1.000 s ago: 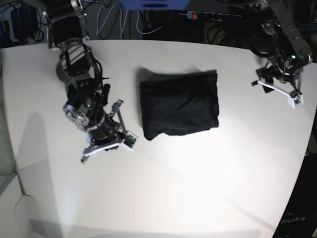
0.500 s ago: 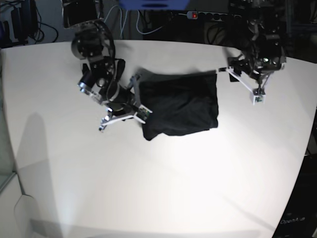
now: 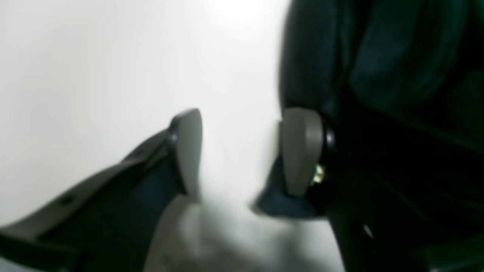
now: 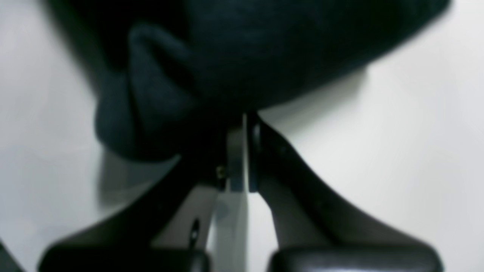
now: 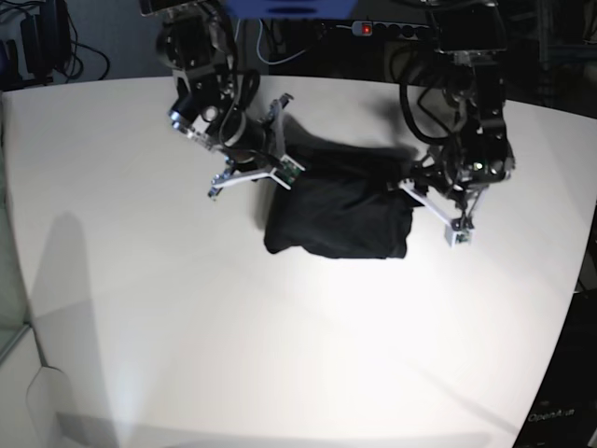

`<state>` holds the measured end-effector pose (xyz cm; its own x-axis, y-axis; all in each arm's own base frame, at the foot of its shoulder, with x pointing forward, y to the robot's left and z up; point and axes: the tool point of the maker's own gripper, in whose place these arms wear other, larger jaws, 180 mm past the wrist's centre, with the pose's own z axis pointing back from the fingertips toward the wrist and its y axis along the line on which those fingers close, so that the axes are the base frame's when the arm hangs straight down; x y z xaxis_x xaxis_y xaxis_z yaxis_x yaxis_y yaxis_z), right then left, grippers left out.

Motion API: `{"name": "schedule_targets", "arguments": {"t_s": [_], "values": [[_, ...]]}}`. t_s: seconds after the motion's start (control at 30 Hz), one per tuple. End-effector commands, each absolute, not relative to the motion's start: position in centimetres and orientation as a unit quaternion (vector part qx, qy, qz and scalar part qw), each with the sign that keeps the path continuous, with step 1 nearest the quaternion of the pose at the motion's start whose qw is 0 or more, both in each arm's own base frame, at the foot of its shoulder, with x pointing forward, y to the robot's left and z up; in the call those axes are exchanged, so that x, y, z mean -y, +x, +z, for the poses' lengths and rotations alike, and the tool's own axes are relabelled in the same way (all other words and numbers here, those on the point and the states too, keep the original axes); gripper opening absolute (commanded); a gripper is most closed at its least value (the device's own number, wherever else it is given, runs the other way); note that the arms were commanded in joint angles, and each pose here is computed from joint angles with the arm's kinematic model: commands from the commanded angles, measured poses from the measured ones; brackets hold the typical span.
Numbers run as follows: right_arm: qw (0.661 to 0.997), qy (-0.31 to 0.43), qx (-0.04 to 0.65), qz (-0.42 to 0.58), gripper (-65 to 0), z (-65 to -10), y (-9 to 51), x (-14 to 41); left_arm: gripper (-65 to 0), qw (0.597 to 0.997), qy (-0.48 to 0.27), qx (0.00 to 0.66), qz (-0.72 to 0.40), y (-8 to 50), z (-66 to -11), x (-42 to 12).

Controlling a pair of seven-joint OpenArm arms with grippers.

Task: Fold the T-shirt properly
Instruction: 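Grip opposite sides of the black bundle with both grippers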

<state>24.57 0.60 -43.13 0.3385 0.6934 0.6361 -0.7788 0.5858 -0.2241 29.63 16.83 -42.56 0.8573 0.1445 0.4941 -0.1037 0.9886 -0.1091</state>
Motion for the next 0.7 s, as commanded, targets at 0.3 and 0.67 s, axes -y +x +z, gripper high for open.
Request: {"name": "schedule_targets", "arguments": {"t_s": [0.3,0.67], "values": [[0.806,0.091,0.358,0.463,-65.0,-42.2,21.5,-3.5,-32.2,0.908,-0.045,0.405,0.098,36.6,-34.6,-18.2],[0.808,0.002,0.398,0.434,-65.0,-39.3,26.5,3.3,-32.2,0.908,0.024,0.398,0.126,29.7,-33.0,-23.9]]}}
